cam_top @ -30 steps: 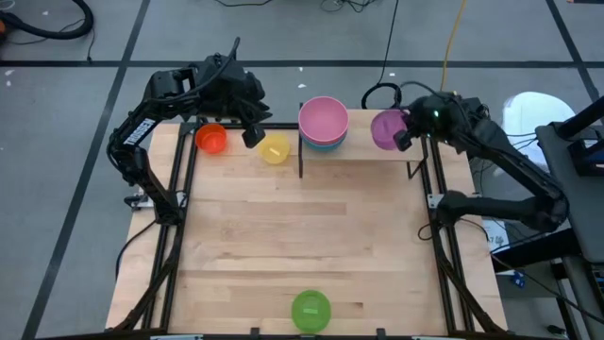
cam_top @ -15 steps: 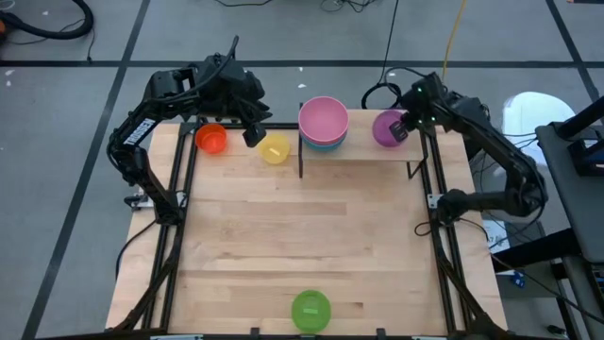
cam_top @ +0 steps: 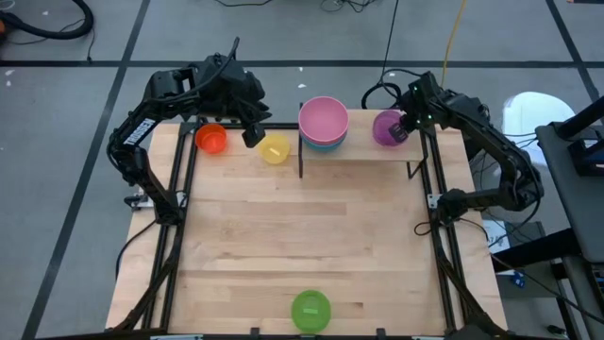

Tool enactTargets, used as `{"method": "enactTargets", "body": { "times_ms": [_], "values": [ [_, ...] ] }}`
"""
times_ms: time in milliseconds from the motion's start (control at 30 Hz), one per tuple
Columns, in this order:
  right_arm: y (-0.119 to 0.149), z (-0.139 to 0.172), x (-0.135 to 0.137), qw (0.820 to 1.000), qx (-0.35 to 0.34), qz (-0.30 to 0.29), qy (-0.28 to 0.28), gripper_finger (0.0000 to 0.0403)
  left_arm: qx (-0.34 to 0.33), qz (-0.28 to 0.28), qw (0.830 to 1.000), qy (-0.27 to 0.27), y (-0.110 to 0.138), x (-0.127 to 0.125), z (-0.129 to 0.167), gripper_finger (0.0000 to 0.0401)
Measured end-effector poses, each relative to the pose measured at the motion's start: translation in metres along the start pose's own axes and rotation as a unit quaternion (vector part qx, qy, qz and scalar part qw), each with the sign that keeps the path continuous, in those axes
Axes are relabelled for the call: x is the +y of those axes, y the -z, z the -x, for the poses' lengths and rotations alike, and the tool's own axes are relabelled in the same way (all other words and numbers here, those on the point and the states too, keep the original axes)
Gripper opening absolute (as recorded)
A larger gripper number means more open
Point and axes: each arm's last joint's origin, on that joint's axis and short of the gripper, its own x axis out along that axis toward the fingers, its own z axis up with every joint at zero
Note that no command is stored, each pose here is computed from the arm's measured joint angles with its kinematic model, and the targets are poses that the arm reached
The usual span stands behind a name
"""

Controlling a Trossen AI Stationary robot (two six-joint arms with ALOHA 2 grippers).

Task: Place and stack bowls onto a shelf
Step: Put the purple bowl on the shelf, then stack the green bowl on top of the purple bowl on the shelf

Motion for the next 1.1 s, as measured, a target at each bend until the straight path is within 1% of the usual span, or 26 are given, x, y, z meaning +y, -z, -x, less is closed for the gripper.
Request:
{"method": "enactTargets", "body": {
  "times_ms": [133,300,433,500,567,633,700,800,867,967,1100],
  "values": [
    [0.001,0.001,0.0,1.0,-0.001,0.031,0.0,0.0056,0.005,-0.017,1.0,0.0,0.001,0.0,0.0,0.0088],
    [0.003,0.011,0.0,0.998,-0.02,0.055,0.005,0.0096,0.014,-0.022,1.0,-0.003,0.003,0.0,0.0,0.0088],
    [0.005,0.028,0.003,0.996,-0.063,0.061,0.008,0.0114,0.04,-0.027,0.999,-0.006,0.008,-0.001,0.0,0.0088],
    [0.006,0.04,0.007,0.993,-0.098,0.066,-0.011,0.0117,0.068,-0.026,0.997,-0.001,0.013,-0.005,0.001,0.0088],
    [0.008,0.054,0.011,0.986,-0.144,0.072,-0.04,0.0118,0.097,-0.014,0.995,0.004,0.018,-0.01,0.001,0.0088],
    [0.01,0.067,0.017,0.976,-0.185,0.085,-0.07,0.0118,0.101,0.001,0.995,0.014,0.019,-0.019,-0.005,0.0088],
    [0.013,0.08,0.022,0.965,-0.225,0.098,-0.089,0.0118,0.115,-0.005,0.993,0.037,0.021,-0.03,-0.008,0.0088],
    [0.018,0.097,0.028,0.949,-0.271,0.117,-0.107,0.0118,0.137,-0.018,0.989,0.056,0.028,-0.048,-0.014,0.0088],
    [0.022,0.106,0.032,0.939,-0.294,0.129,-0.122,0.0118,0.158,-0.021,0.985,0.064,0.033,-0.061,-0.022,0.0088],
    [0.028,0.117,0.037,0.925,-0.318,0.145,-0.146,0.0118,0.2,-0.008,0.977,0.067,0.045,-0.081,-0.037,0.0088],
    [0.035,0.129,0.042,0.914,-0.34,0.151,-0.164,0.0118,0.251,0.016,0.966,0.066,0.064,-0.106,-0.049,0.0088]
  ]
}}
